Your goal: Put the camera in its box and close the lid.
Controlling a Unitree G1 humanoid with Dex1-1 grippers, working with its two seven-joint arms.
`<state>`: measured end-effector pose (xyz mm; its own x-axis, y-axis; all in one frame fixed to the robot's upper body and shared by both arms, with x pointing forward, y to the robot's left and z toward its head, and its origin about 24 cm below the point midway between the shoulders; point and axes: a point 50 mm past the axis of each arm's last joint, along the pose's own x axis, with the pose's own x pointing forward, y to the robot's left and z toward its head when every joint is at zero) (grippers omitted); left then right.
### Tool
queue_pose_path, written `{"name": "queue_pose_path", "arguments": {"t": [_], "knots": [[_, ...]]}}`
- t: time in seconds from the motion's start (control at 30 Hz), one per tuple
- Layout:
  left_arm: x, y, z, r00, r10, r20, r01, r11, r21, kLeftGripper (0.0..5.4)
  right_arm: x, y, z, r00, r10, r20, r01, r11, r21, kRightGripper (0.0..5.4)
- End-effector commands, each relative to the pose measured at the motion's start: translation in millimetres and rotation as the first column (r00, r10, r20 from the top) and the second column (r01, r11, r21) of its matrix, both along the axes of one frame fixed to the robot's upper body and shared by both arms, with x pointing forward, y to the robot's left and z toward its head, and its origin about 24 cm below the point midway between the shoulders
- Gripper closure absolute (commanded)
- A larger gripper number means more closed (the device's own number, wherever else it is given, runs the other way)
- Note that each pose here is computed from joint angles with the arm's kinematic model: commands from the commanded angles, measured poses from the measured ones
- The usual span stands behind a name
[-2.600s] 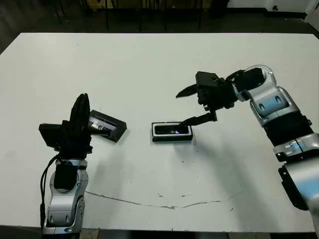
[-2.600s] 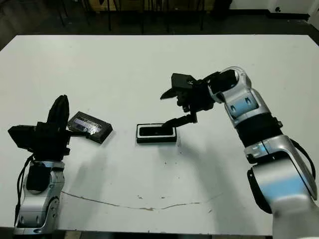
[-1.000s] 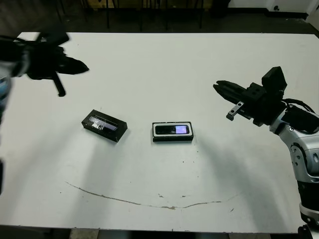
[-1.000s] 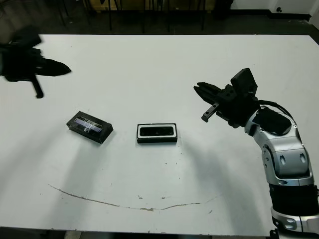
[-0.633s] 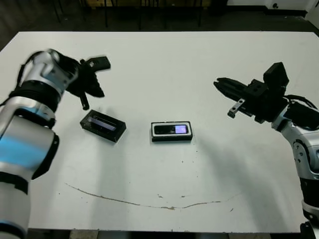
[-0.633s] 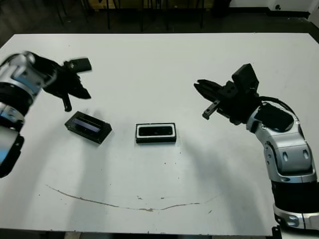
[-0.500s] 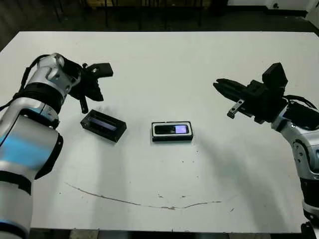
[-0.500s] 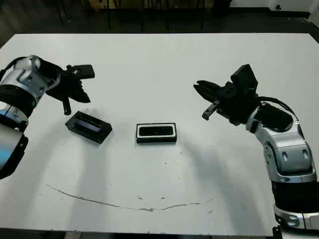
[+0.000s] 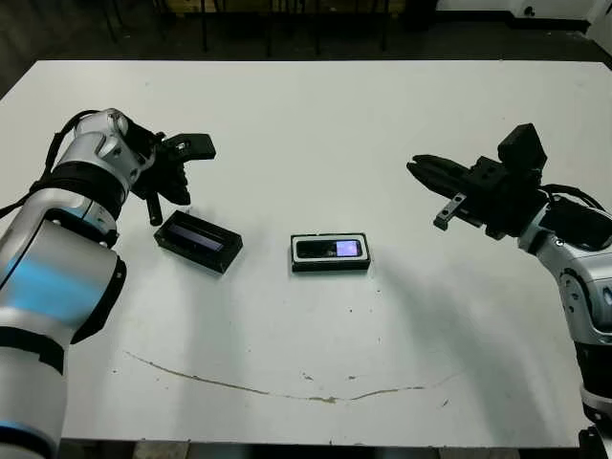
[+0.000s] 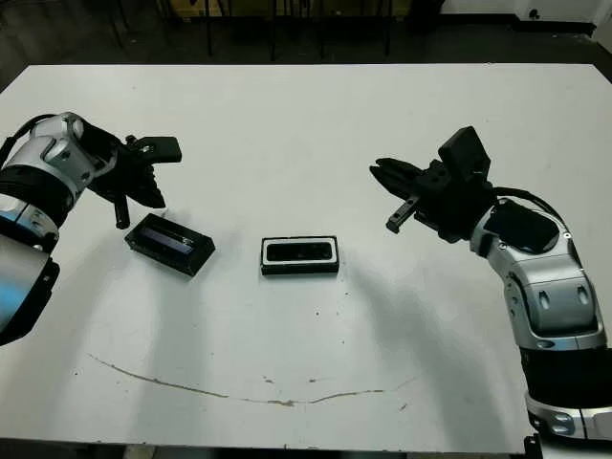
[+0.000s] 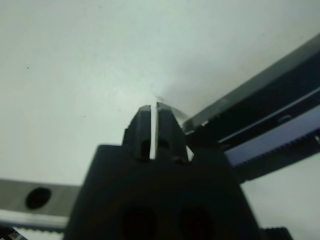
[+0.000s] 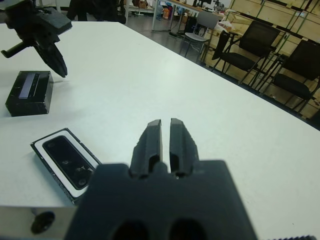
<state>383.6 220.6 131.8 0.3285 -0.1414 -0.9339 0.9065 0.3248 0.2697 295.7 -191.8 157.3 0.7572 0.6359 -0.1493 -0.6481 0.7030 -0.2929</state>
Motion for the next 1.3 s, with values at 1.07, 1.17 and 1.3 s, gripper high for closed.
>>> {"name": "queue_pose_path", "arguments": {"t": [1.07, 1.17, 1.3], "knots": [[-34.5, 24, -27.8, 0.962, -0.145, -0.233, 0.147, 0.989, -0.009, 5.4, -3.1, -4.6, -10.5, 0.999, 0.006, -0.043, -0.007, 1.0, -0.028, 5.39], [-41.6, 24, -29.2, 0.942, -0.189, -0.277, 0.193, 0.981, -0.014, 5.4, -2.5, -5.5, -10.6, 0.999, -0.001, -0.039, -0.001, 0.999, -0.037, 5.39], [-50.9, 27, -33.6, 0.927, -0.21, -0.31, 0.209, 0.977, -0.037, 5.4, -2.4, -6.2, -9.9, 0.999, -0.008, -0.041, 0.007, 0.999, -0.042, 5.39]]}}
